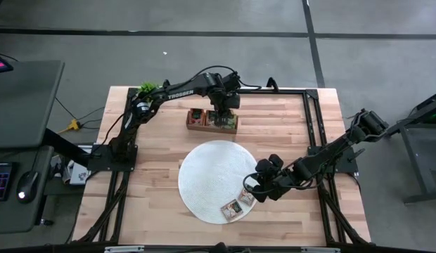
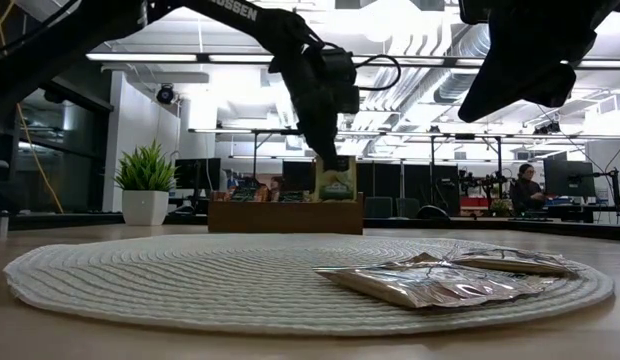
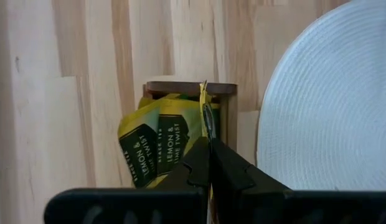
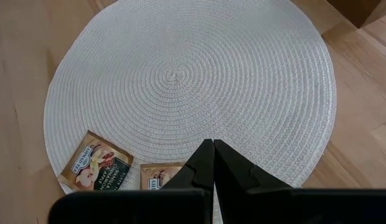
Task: Pick & Place Tea
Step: Put the yellow tea bag into the right section of the wooden organizer, then put the brown tea bag into the middle section of the wooden organizer
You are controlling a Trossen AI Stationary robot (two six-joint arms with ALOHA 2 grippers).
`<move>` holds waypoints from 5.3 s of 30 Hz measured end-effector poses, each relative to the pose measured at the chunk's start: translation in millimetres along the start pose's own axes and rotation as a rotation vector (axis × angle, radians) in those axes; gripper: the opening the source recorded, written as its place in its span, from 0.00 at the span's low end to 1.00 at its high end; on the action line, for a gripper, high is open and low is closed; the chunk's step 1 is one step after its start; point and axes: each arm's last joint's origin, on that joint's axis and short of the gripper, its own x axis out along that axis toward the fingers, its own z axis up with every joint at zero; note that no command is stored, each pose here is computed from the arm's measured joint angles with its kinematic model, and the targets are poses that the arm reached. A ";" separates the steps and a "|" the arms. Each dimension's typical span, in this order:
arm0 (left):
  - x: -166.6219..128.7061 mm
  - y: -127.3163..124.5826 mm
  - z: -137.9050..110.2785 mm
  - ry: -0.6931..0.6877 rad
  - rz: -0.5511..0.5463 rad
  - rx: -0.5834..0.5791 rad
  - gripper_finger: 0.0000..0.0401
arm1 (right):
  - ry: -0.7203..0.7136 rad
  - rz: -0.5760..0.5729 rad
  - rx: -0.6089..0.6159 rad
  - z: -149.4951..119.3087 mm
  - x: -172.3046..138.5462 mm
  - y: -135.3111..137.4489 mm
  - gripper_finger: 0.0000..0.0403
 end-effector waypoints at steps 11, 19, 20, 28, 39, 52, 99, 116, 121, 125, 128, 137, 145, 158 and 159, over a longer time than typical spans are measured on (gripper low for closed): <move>28.8 5.3 -5.7 0.047 -0.053 -0.038 0.00 | -0.006 0.002 0.003 0.4 0.0 0.4 0.00; 28.4 5.3 -4.9 0.052 -0.028 -0.036 0.06 | -0.002 0.007 0.009 0.3 0.1 0.7 0.00; 28.4 5.7 -4.7 0.050 -0.023 -0.035 0.08 | -0.001 0.007 0.009 0.3 0.1 0.7 0.00; 27.0 5.7 -5.6 0.058 -0.023 -0.038 0.29 | -0.001 0.008 0.007 0.3 0.1 0.7 0.00; -14.6 3.8 7.7 0.053 0.120 0.034 0.40 | -0.001 0.006 0.003 0.2 0.1 0.6 0.00; -41.0 -24.9 21.8 0.074 0.061 0.095 0.40 | 0.021 0.042 0.019 -9.8 -6.4 7.1 0.00; 59.1 -348.2 16.1 0.136 -0.101 -0.116 0.19 | 0.219 0.138 0.022 -51.7 5.7 30.2 0.00; 61.4 -366.7 35.6 -0.152 -0.211 -0.028 0.00 | 0.218 0.147 0.156 -39.7 -10.3 24.5 0.00; 80.1 -365.6 38.5 -0.294 -0.320 -0.070 0.00 | 0.262 0.093 0.128 -40.5 -38.9 8.9 0.00; 95.6 -361.6 33.5 -0.365 -0.305 -0.178 0.00 | 0.251 0.065 0.049 -41.4 -70.3 -8.3 0.00; 106.0 -358.4 25.6 -0.372 -0.265 -0.335 0.00 | 0.236 0.038 -0.002 -38.0 -89.8 -24.8 0.00; 106.0 -394.3 8.0 -0.461 -0.114 -0.680 0.00 | 0.149 0.082 -0.182 -26.3 -115.8 -46.3 0.00; 104.5 -437.8 -40.5 -0.324 0.073 -0.841 0.00 | 0.135 0.098 -0.314 -20.1 -111.0 -45.0 0.00; 103.1 -429.9 -37.8 -0.275 0.139 -0.598 0.00 | -0.002 0.366 -0.155 -31.4 -73.3 -30.4 0.00; 103.4 -428.9 -39.2 -0.261 0.151 -0.592 0.00 | -0.003 0.377 -0.136 -34.2 -69.8 -31.5 0.00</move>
